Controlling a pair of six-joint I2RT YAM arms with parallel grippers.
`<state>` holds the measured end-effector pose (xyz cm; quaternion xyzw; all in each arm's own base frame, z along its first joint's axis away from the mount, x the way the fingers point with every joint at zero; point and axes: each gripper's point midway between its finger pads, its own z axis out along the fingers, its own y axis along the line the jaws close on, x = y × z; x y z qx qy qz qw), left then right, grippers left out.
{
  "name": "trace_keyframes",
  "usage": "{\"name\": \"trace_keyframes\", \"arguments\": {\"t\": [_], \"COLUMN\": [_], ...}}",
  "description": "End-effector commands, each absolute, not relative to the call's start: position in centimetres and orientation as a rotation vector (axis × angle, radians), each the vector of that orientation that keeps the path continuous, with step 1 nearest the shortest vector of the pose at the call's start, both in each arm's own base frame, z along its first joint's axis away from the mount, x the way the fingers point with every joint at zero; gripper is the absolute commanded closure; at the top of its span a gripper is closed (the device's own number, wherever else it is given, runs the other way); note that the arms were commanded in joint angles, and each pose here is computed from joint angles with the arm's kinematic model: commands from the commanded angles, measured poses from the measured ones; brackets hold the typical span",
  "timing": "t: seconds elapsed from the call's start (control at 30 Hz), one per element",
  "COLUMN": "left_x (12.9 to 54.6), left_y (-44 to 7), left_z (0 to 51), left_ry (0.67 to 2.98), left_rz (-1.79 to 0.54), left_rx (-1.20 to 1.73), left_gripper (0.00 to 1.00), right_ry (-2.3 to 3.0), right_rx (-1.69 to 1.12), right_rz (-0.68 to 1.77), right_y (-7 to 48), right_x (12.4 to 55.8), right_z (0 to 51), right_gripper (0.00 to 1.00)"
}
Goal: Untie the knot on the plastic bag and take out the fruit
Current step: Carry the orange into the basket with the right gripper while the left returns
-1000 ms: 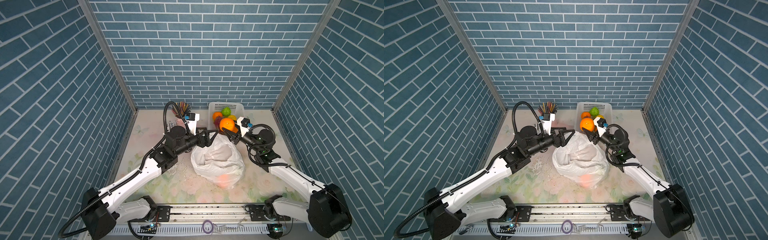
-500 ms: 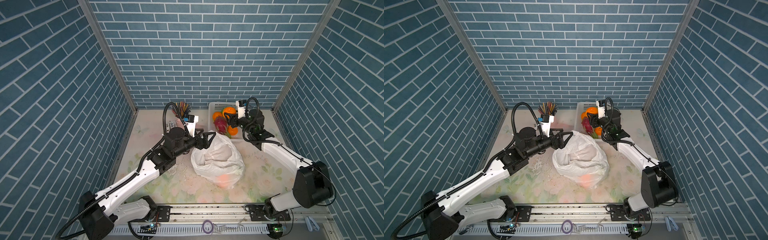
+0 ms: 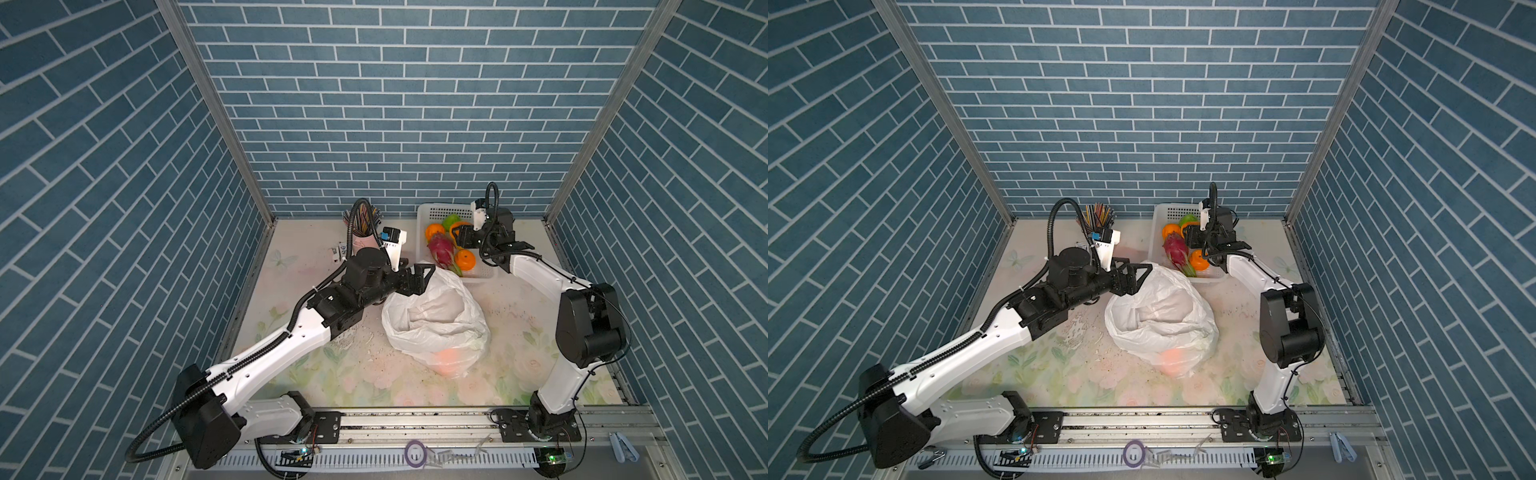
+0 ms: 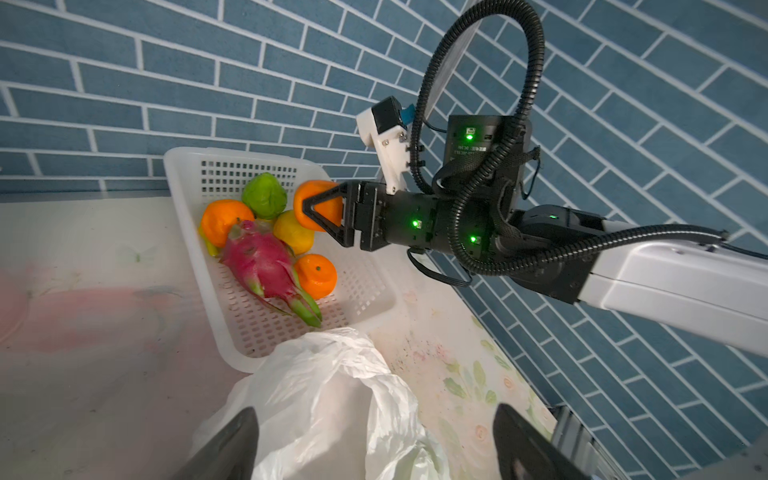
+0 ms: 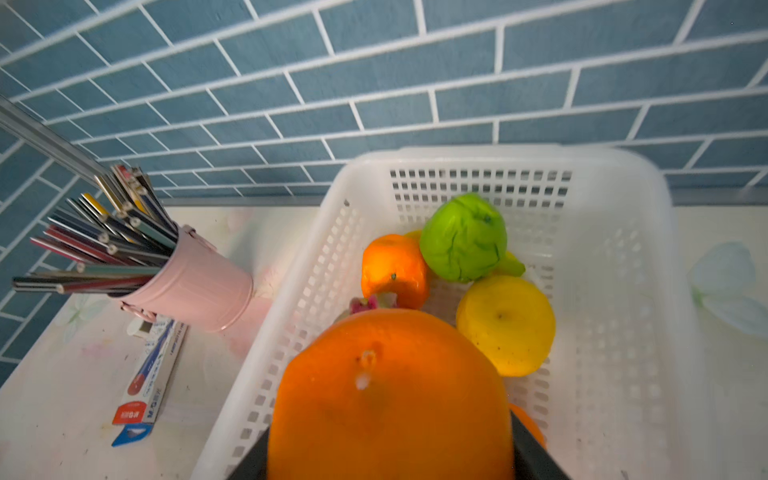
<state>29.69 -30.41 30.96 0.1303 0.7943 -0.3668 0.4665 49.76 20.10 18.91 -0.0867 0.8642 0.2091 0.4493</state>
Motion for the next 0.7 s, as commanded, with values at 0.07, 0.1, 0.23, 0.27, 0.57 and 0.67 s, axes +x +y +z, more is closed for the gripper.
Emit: {"name": "trace_keyframes", "arguments": {"t": [0.07, 0.1, 0.23, 0.27, 0.57, 0.67], "left_x": [32.6, 33.0, 33.4, 33.2, 30.8, 30.5], "left_y": [-28.3, -28.1, -28.8, -28.8, -22.2, -19.8], "left_z": [27.2, 26.3, 22.2, 21.0, 14.6, 15.2], "left_ry": [2.043, 2.062, 2.177, 2.218, 2.376, 2.348], "left_rz": [-0.59, -0.553, -0.506, -0.5, -0.358, -0.331], "left_rx": [0.279, 0.277, 0.322, 0.326, 0.103, 0.029], "left_gripper": [0.12, 0.12, 0.12, 0.12, 0.64, 0.7], "right_ry": [2.266, 2.279, 2.332, 2.343, 2.371, 2.384], "right_rx": [-0.377, -0.397, -0.445, -0.451, -0.439, -0.417], "right_rz": [0.555, 0.555, 0.57, 0.578, 0.555, 0.533], "right_y": [21.2, 21.3, 21.3, 21.4, 20.5, 20.1], "right_x": [47.8, 47.6, 46.6, 46.2, 44.8, 44.9], "right_z": [15.2, 14.8, 13.5, 13.2, 12.0, 11.8], "right_gripper": [0.51, 0.51, 0.51, 0.51, 0.51, 0.51]}}
